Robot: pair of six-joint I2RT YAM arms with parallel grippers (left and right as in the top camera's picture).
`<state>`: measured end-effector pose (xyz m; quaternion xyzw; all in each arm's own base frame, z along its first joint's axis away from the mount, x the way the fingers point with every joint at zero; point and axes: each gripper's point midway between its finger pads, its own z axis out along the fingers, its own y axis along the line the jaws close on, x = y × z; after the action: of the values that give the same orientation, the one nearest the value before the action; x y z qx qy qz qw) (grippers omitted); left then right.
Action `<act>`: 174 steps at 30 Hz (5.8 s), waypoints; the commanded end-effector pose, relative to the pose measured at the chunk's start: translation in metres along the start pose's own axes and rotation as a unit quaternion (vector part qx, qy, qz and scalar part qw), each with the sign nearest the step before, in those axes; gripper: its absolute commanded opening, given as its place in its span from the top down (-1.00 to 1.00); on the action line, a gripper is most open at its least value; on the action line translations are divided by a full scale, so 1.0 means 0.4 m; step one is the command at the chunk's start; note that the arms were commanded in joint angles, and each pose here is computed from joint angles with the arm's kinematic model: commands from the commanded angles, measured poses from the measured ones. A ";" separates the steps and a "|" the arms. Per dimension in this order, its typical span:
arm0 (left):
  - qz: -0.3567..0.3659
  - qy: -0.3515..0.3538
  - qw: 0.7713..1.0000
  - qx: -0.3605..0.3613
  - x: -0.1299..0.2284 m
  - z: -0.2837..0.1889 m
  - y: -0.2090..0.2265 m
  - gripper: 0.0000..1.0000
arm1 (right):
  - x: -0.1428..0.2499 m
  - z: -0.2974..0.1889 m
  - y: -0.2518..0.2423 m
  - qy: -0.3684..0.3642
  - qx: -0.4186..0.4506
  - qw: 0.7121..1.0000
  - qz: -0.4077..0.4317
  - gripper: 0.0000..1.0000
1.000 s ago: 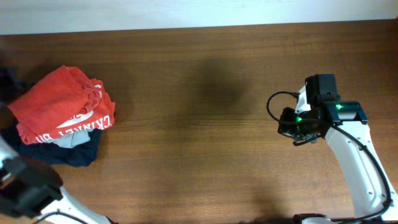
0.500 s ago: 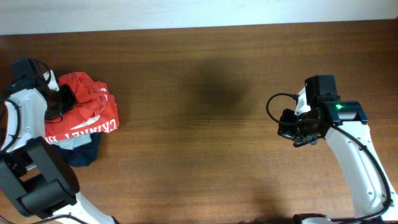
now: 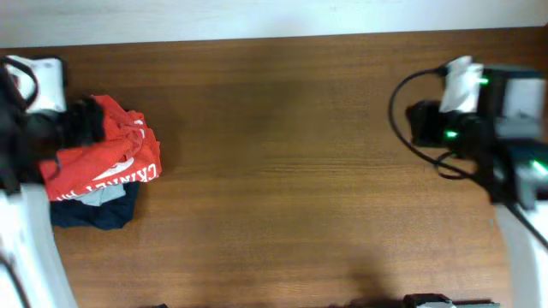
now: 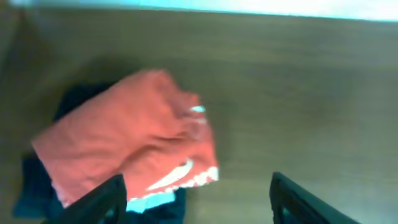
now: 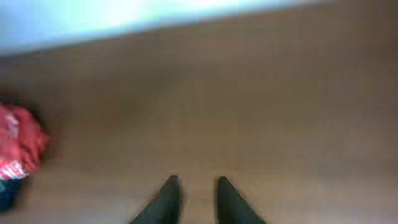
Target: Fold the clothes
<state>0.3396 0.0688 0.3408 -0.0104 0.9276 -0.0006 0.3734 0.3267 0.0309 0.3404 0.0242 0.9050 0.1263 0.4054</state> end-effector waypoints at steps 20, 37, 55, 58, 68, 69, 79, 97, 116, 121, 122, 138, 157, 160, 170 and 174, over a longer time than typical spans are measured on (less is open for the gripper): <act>0.103 -0.024 0.992 0.066 0.067 -0.165 -0.164 -0.99 | 0.034 -0.165 0.045 -0.016 -0.015 0.999 -0.027 -0.97; 0.103 -0.024 0.992 0.066 0.067 -0.165 -0.164 -0.99 | 0.083 -0.300 0.071 -0.188 -0.006 0.959 -0.212 -0.97; 0.103 -0.024 0.992 0.066 0.067 -0.165 -0.164 -0.99 | 0.544 0.127 -0.070 -0.202 -0.038 0.963 -0.175 -0.97; 0.103 -0.024 0.992 0.066 0.067 -0.165 -0.164 -0.99 | 0.548 0.142 -0.076 -0.212 -0.036 0.960 -0.179 -0.97; 0.103 -0.024 0.992 0.066 0.067 -0.165 -0.164 -0.99 | 0.548 0.141 -0.077 -0.212 -0.035 0.960 -0.178 -0.97; 0.103 -0.024 0.992 0.066 0.067 -0.165 -0.164 -0.99 | 0.548 0.142 -0.077 -0.212 -0.035 0.960 -0.178 -0.97; 0.103 -0.024 0.992 0.066 0.067 -0.165 -0.164 -0.99 | 0.548 0.142 -0.077 -0.212 -0.035 0.960 -0.178 -0.97; 0.144 -0.038 0.988 0.048 0.099 -0.140 -0.189 -0.99 | 0.548 0.142 -0.077 -0.212 -0.035 0.960 -0.178 -0.97; 0.166 -0.168 0.970 0.051 0.519 0.124 -0.221 -0.99 | 0.548 0.142 -0.077 -0.212 -0.035 0.960 -0.178 -0.97; 0.169 -0.205 0.963 0.048 0.568 0.138 -0.224 -0.99 | 0.548 0.142 -0.077 -0.212 -0.035 0.960 -0.178 -0.97; 0.169 -0.209 0.962 0.048 0.579 0.146 -0.224 -0.99 | 0.548 0.142 -0.077 -0.212 -0.035 0.960 -0.178 -0.97; 0.116 -0.275 0.953 0.055 0.551 0.165 -0.235 -0.99 | 0.548 0.142 -0.077 -0.212 -0.035 0.960 -0.178 -0.97; 0.116 -0.255 0.958 0.057 0.574 0.178 -0.234 -0.99 | 0.548 0.142 -0.077 -0.212 -0.035 0.960 -0.178 -0.97; 0.116 -0.255 0.958 0.056 0.574 0.178 -0.234 -0.99 | 0.548 0.142 -0.077 -0.212 -0.035 0.960 -0.178 -0.97; 0.115 -0.255 0.958 0.057 0.574 0.178 -0.234 -0.99 | 0.548 0.142 -0.077 -0.212 -0.035 0.960 -0.178 -0.97; 0.116 -0.255 0.958 0.056 0.574 0.178 -0.234 -0.99 | 0.548 0.142 -0.077 -0.212 -0.035 0.960 -0.178 -0.97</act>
<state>0.2251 -0.0298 0.1345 0.1246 0.7938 -0.0067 0.5953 0.2236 0.0448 0.1385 -0.1294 0.7827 0.0725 0.6044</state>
